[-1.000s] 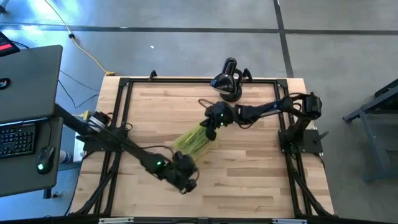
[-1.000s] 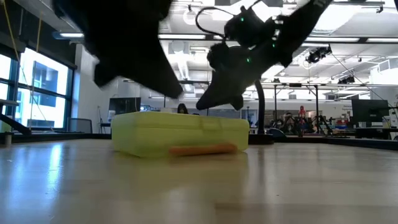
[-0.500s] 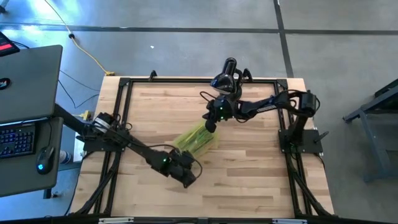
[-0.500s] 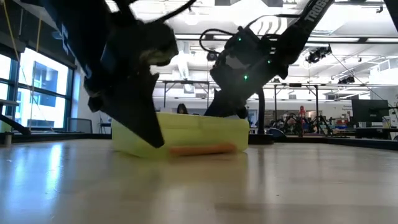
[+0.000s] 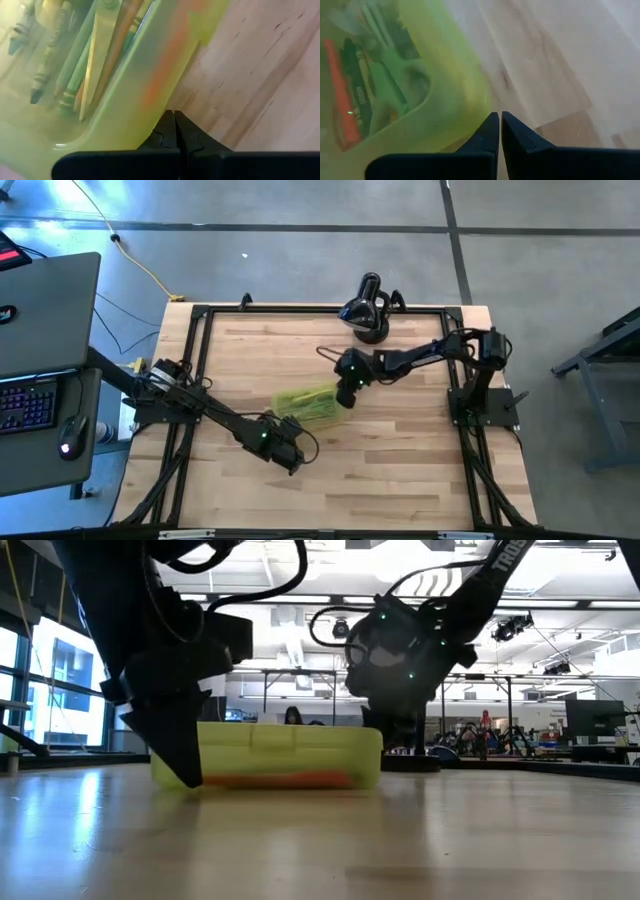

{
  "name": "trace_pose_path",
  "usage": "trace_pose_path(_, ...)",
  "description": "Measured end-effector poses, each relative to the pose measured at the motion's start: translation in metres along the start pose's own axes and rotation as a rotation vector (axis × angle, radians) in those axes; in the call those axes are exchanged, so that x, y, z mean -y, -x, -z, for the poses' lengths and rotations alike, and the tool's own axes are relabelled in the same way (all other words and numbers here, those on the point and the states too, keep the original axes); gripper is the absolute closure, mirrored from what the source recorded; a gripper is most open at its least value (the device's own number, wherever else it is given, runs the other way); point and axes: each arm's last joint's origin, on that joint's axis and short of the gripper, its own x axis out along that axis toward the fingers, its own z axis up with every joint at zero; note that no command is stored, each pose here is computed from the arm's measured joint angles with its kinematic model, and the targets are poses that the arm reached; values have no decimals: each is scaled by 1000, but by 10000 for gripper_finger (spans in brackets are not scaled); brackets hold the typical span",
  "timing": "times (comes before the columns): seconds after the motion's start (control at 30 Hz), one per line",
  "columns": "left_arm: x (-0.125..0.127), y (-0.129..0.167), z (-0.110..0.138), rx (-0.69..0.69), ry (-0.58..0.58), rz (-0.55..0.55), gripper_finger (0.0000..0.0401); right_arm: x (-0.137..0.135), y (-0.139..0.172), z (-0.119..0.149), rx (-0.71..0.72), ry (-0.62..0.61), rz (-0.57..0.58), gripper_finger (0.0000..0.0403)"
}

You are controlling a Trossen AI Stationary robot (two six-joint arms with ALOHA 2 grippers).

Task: Pick & place school supplies into a supply box
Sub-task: Close the yellow school supply box, then return to Home Position

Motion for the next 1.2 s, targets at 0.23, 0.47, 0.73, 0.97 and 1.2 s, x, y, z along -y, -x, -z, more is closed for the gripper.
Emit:
trace_pose_path(0.23,-7,1,3,-34,-27,-59,385,-18,-2,5,-2,28,-3,403)
trace_pose_path(0.47,-13,16,-1,-31,-21,-51,384,-26,-2,9,-10,31,-6,403)
trace_pose_path(0.73,-10,70,-9,72,6,99,384,-27,14,5,-18,63,16,403)
trace_pose_path(0.97,-51,164,-21,394,-17,-20,384,-41,107,-16,139,157,82,402)
trace_pose_path(1.2,-129,221,-10,504,-84,-96,384,-53,216,7,354,313,47,402)
